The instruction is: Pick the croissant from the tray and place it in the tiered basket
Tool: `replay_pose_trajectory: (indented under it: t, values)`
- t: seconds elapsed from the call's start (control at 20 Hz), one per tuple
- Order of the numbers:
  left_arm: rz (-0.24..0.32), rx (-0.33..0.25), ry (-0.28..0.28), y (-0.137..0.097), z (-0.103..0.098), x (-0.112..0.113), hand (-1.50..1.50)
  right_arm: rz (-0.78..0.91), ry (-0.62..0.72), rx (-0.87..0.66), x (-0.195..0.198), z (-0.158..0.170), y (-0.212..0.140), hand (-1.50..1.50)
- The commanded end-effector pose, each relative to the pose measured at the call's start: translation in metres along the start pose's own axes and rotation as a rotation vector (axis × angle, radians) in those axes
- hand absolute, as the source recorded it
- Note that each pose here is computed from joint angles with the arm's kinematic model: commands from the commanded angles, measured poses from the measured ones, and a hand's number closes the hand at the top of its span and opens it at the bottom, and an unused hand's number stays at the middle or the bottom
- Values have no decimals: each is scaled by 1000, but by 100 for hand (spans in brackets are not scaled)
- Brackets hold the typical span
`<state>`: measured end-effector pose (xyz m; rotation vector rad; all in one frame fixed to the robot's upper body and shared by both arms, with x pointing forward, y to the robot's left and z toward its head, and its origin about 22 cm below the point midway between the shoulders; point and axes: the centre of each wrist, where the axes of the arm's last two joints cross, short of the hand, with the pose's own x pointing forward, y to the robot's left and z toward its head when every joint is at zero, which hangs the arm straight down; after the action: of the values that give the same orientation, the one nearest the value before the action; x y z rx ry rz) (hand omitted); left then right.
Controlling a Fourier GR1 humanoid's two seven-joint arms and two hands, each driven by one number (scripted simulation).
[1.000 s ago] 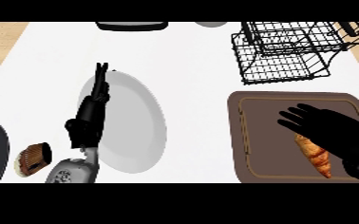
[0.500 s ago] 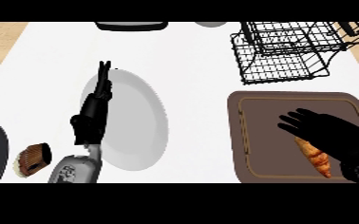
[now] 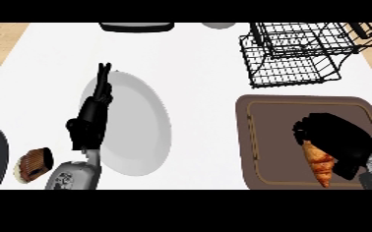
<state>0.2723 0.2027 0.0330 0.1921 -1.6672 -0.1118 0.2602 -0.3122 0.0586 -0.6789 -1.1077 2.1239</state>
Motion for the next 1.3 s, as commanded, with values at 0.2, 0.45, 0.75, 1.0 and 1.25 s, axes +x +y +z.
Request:
replay_pose_trajectory:
  t: [0.2,0.45,0.75,1.0,1.25]
  values:
    - [8,6,14,5,3,-7,0,-23,100,-58,19,-26,5,150]
    - [11,-3,21,-6,4,-4,0,-253,516,45,51,-58,-2,150]
    - [10,15,9,-5,-5,-10,0,-292,711,-118,98,-79,-86,150]
    - [13,4,11,-3,-5,-3,0,-314,833,-289,98,-42,-141,150]
    - [-4,-9,-14,11,1,2,0,-322,896,-448,103,4,-190,150]
